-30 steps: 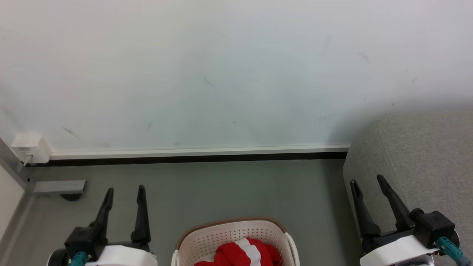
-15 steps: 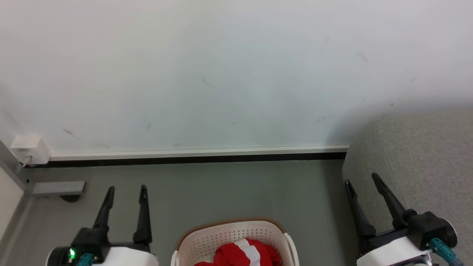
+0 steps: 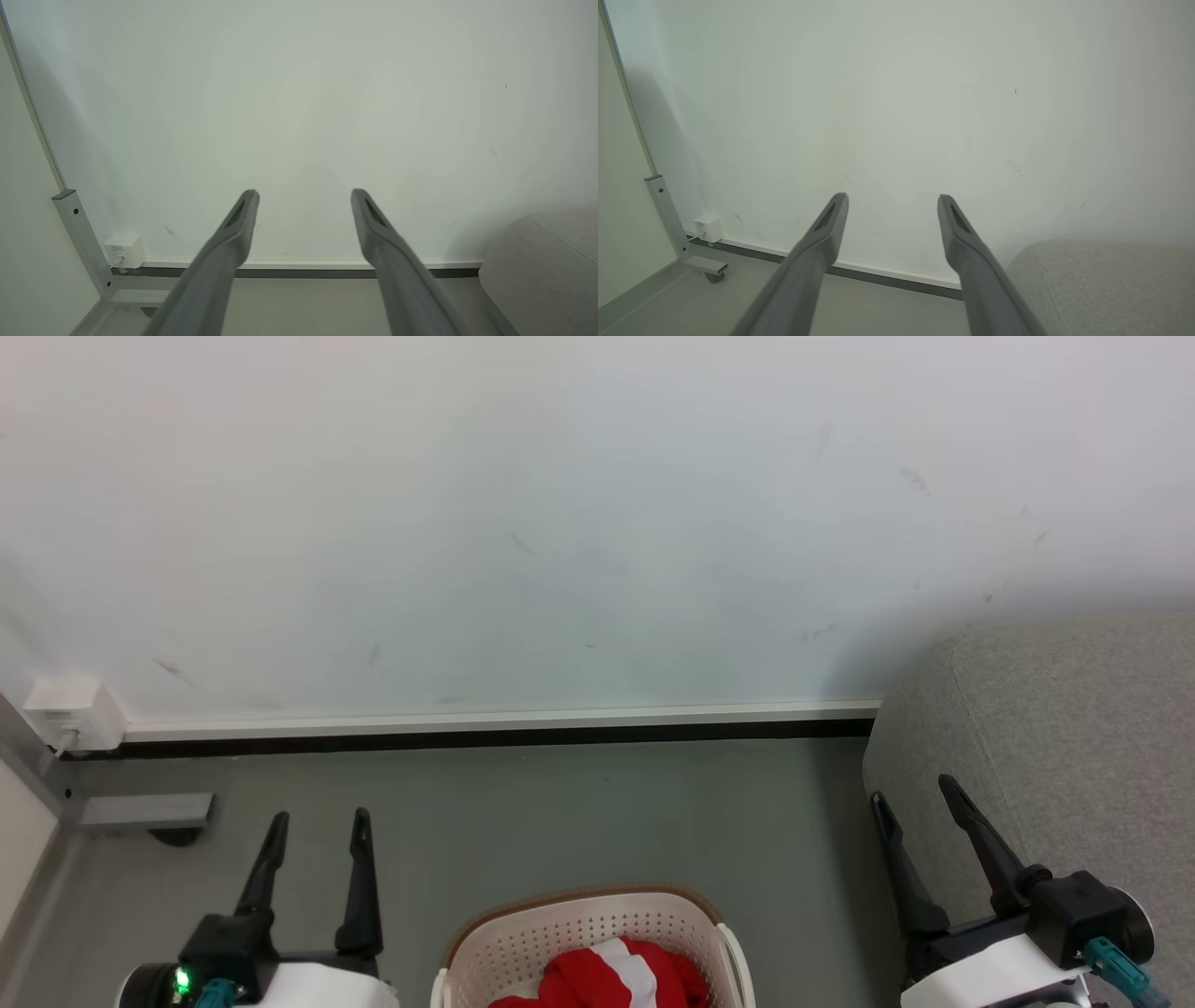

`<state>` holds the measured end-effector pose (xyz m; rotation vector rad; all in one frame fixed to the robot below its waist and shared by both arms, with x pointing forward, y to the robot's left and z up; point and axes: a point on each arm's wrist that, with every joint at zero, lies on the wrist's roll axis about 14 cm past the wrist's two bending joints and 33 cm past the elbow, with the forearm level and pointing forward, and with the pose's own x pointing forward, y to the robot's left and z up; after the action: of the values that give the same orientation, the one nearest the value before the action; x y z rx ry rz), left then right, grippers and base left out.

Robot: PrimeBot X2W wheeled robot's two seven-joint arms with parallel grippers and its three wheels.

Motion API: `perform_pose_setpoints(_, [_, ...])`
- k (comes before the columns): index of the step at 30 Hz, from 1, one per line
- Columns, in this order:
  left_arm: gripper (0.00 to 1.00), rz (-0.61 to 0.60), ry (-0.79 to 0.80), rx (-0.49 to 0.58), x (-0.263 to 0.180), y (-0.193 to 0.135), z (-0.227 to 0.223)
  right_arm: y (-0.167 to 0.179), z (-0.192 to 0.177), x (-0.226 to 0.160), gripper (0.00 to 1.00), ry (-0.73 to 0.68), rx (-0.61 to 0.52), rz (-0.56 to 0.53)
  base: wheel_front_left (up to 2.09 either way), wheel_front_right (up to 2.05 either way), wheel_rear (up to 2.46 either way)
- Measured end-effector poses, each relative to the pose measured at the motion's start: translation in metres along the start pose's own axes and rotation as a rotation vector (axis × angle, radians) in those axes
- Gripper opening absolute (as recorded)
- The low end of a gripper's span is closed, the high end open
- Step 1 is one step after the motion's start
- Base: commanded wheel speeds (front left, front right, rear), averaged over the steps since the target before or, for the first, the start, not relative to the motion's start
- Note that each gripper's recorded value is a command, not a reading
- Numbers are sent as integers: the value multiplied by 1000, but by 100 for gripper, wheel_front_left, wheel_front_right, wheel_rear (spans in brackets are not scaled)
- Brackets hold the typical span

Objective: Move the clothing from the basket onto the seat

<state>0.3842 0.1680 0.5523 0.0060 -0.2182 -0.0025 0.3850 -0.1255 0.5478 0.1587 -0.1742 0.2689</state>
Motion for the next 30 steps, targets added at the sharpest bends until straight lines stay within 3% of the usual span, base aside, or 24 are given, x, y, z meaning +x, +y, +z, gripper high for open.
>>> perform_pose_setpoints(15, [100, -13, 15, -5, 1, -4, -5, -4, -4, -1, 100, 11, 2, -11, 0, 0, 0])
perform_pose_setpoints(30, [100, -81, 114, -57, 20, -28, -45, -30, -17, 5, 100, 44, 12, -72, 0, 0, 0])
